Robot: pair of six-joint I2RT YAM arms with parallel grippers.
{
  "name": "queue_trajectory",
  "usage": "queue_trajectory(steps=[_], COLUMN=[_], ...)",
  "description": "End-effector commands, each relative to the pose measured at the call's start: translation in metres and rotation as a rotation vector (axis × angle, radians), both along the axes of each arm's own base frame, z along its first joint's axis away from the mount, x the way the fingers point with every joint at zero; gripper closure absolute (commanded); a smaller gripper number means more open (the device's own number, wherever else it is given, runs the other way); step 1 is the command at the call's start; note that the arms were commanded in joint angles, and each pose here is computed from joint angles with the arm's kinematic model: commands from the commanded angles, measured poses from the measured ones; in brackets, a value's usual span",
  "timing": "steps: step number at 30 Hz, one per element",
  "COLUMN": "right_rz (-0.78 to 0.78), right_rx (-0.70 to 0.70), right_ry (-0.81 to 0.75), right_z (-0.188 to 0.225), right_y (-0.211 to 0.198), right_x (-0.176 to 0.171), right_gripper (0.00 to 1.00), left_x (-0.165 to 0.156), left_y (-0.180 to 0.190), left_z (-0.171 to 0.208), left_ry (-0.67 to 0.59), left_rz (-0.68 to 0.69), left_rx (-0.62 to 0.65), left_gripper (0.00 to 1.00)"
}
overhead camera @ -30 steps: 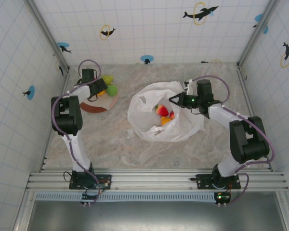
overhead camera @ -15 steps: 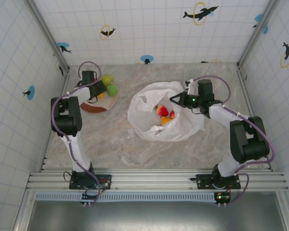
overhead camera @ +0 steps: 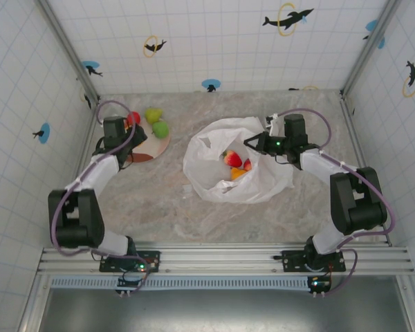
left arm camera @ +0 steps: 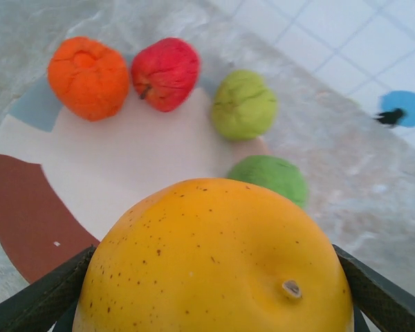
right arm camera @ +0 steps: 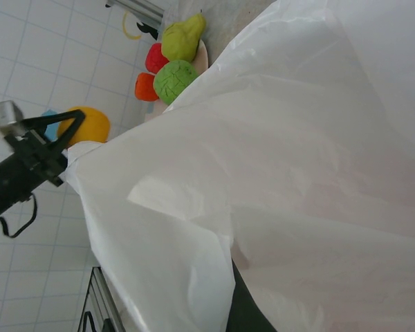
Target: Place the fruits into the plastic bag
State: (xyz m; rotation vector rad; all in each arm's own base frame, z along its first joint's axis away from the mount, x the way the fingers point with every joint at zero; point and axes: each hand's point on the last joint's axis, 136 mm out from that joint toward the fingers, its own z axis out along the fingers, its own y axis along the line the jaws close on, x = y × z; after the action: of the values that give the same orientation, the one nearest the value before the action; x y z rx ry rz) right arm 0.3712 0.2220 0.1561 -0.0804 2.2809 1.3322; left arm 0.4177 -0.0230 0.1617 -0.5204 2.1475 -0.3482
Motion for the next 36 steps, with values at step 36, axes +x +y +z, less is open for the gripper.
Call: queue_trajectory(steps=[36], right_rz=[0.088], right_rx=[-0.078], right_ry=[-0.093], right_z=[0.034], right_y=[0.034], right_x=[-0.006], right_gripper=[1.00], left_x=[-0.047], left_y=[-0.303], left_z=[-0.041], left_ry=[-0.157], left_rz=[-0.592], left_rx=[0.289], left_gripper=[0.27])
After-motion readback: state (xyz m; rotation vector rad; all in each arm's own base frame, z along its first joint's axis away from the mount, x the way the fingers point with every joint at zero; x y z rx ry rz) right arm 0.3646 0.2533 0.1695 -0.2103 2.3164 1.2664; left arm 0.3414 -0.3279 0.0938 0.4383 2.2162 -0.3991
